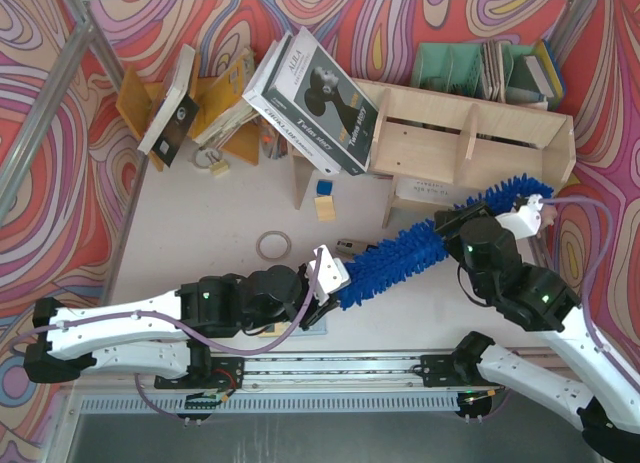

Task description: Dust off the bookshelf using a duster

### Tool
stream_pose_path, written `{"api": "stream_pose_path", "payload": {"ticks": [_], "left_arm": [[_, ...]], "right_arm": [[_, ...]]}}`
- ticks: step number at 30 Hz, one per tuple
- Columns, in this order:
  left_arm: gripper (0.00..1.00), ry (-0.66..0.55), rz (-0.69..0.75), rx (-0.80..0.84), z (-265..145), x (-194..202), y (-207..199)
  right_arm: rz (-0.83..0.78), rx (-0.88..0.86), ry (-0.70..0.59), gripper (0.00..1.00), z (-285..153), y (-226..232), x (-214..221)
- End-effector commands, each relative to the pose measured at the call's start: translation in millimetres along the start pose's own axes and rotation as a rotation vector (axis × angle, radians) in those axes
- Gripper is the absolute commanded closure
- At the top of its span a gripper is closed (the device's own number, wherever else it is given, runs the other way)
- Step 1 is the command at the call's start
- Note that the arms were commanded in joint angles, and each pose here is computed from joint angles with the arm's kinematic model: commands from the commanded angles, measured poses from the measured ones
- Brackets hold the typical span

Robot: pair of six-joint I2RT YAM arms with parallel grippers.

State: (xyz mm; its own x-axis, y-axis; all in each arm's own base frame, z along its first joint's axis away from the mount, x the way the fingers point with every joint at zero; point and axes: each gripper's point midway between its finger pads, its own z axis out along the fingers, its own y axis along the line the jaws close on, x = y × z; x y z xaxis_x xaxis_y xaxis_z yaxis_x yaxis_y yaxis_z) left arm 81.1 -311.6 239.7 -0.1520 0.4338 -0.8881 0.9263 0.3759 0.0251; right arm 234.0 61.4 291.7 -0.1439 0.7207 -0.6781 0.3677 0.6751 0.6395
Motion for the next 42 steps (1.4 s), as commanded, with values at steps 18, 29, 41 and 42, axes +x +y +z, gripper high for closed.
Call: {"api": "stream_pose_path", "payload": {"ticks": [18,29,41,42], "left_arm": [[0.48,0.016,-0.078,-0.116,12,0,13],[0.25,-0.103,-0.432,-0.486,-8,-5,78],[0.2,-0.297,-1.184,-0.807,-59,82,135],[0.19,-0.313,-1.204,-0.823,-63,88,138]], "right_arm": [[0.273,0.054,-0.063,0.87,-3,-34,0],[0.378,0.144,-0.066,0.89,4,-65,19],[0.454,0.219,-0.043,0.92,18,-92,51],[0.46,0.233,-0.039,0.91,19,-97,55]]}}
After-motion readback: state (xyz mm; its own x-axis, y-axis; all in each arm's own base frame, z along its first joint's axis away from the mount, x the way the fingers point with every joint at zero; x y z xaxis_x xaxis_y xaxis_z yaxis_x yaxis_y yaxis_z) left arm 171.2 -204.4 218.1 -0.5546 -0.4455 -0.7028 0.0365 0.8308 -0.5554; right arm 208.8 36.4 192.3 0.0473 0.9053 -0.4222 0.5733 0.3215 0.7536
